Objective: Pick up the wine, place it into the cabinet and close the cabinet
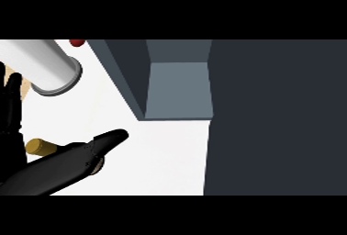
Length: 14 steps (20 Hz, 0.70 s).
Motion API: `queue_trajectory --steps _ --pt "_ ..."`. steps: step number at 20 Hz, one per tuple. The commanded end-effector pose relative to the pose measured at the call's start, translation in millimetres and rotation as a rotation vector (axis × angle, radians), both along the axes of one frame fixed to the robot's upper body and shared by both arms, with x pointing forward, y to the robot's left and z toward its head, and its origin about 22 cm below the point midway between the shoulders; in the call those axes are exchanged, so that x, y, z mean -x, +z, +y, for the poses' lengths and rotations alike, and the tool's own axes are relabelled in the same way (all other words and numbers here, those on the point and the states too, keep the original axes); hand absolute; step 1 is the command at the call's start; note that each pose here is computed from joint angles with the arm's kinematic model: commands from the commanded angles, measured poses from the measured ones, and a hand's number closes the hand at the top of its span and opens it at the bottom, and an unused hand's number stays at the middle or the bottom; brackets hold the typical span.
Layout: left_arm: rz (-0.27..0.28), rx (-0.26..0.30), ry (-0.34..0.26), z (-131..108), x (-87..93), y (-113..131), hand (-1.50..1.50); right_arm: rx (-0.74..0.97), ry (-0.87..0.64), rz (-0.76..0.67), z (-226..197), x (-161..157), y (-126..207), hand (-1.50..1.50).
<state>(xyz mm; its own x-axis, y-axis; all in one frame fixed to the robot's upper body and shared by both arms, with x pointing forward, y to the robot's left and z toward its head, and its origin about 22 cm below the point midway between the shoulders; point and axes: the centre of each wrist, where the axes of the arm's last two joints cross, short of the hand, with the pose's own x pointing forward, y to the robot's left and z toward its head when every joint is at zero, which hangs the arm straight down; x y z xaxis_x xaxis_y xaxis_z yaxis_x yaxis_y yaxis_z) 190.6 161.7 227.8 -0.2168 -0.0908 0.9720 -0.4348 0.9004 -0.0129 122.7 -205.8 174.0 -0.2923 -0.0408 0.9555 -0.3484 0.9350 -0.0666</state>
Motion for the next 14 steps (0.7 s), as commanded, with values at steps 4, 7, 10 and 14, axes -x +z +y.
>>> queue_trajectory --steps 4,7,10,14 --pt "0.030 -0.004 0.027 31.6 16.2 11.2 -1.50 -0.056 0.039 -0.075 -11.7 42.9 36.1 -1.50" --pt "0.050 0.014 0.054 38.5 13.2 -3.0 -1.50 -0.059 0.063 -0.095 -5.4 41.1 34.7 -1.50" --pt "0.062 0.024 0.095 45.5 19.7 -19.0 -1.50 -0.064 0.035 -0.080 -7.9 40.8 29.5 -1.50" --pt "0.083 0.022 0.081 60.2 26.4 -19.0 -1.50 -0.053 0.032 -0.096 -7.1 39.6 32.3 -1.50"
